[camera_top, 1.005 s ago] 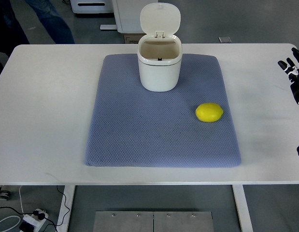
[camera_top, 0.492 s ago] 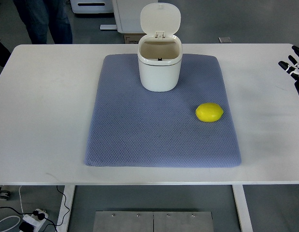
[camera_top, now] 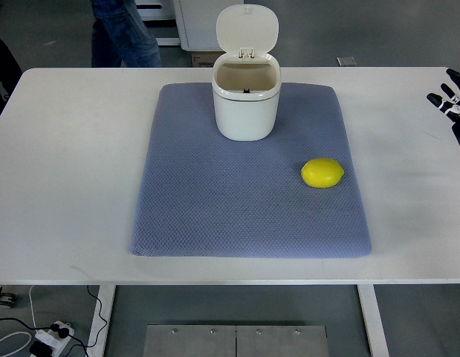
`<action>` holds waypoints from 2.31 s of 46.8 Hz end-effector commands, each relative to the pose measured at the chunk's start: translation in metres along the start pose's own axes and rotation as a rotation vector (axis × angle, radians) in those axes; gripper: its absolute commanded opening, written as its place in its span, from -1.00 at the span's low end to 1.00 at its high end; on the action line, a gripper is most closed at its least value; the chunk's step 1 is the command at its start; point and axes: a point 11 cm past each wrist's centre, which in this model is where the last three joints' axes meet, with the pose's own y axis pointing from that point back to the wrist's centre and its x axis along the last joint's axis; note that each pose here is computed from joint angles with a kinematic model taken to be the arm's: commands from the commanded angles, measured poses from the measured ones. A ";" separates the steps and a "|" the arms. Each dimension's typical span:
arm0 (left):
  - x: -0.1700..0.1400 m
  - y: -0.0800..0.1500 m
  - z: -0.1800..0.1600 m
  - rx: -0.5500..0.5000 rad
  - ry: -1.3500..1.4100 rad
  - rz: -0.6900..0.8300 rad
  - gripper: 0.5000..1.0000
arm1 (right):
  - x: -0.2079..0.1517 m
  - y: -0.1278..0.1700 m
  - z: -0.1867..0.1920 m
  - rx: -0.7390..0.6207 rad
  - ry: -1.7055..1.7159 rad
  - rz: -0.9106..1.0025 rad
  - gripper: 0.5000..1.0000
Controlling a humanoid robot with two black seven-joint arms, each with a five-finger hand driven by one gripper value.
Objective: Put lemon in trash with right hand
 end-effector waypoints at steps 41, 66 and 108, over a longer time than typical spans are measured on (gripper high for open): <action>0.000 0.000 0.000 0.001 0.000 0.001 1.00 | -0.070 0.010 0.040 -0.158 0.400 -0.438 0.97; 0.000 0.000 0.000 -0.001 0.000 -0.001 1.00 | -0.093 0.020 0.068 -0.213 0.578 -0.568 0.97; 0.000 0.000 0.000 -0.001 0.000 -0.001 1.00 | -0.091 0.021 0.084 -0.238 0.675 -0.566 0.94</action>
